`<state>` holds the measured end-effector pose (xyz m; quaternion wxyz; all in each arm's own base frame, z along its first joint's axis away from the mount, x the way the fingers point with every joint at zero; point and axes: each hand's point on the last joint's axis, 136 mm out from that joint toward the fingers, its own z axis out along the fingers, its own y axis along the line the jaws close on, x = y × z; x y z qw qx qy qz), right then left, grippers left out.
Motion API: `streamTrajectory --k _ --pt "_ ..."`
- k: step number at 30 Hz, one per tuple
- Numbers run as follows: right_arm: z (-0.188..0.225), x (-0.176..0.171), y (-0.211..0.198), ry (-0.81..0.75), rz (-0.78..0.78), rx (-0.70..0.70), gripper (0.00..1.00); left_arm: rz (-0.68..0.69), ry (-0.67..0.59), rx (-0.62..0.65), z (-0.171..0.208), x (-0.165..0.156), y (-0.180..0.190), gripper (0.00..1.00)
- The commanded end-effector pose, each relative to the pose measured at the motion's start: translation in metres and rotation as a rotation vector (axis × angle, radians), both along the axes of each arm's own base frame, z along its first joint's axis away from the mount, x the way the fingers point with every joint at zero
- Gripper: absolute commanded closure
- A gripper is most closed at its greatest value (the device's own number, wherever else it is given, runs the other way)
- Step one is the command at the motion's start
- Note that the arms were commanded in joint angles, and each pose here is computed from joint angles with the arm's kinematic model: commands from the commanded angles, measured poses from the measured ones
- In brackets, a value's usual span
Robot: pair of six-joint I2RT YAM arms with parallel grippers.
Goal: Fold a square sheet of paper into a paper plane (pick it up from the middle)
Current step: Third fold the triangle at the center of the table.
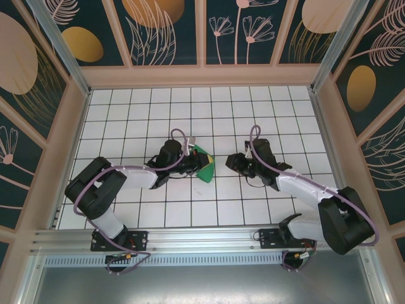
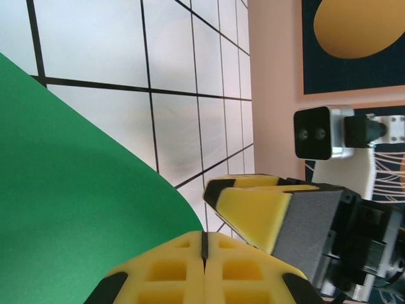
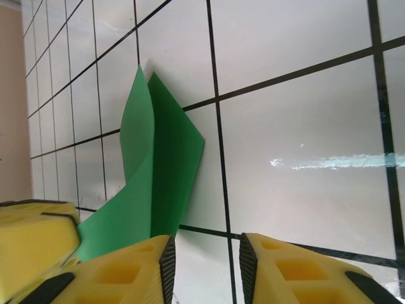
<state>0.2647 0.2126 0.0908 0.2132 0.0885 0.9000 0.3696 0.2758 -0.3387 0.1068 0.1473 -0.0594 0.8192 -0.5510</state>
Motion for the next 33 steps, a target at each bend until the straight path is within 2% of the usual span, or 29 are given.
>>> streamTrajectory --k 1,11,18,29,33 --pt "0.004 -0.009 0.010 -0.004 0.071 0.039 0.67 -0.005 -0.021 0.064 -0.018 0.002 0.002 1.00" --pt "0.000 -0.014 0.039 0.017 0.169 0.027 0.74 -0.049 -0.092 0.207 -0.037 0.002 0.012 1.00" --pt "-0.005 -0.015 0.053 0.035 0.186 0.031 0.79 -0.071 -0.145 0.380 -0.056 0.008 0.028 1.00" --pt "-0.014 -0.011 0.078 0.065 0.221 0.036 0.80 -0.091 -0.179 0.437 -0.065 0.012 0.037 1.00" --pt "-0.018 -0.006 0.083 0.072 0.204 0.041 0.81 -0.111 -0.161 0.478 -0.080 0.010 0.040 1.00"
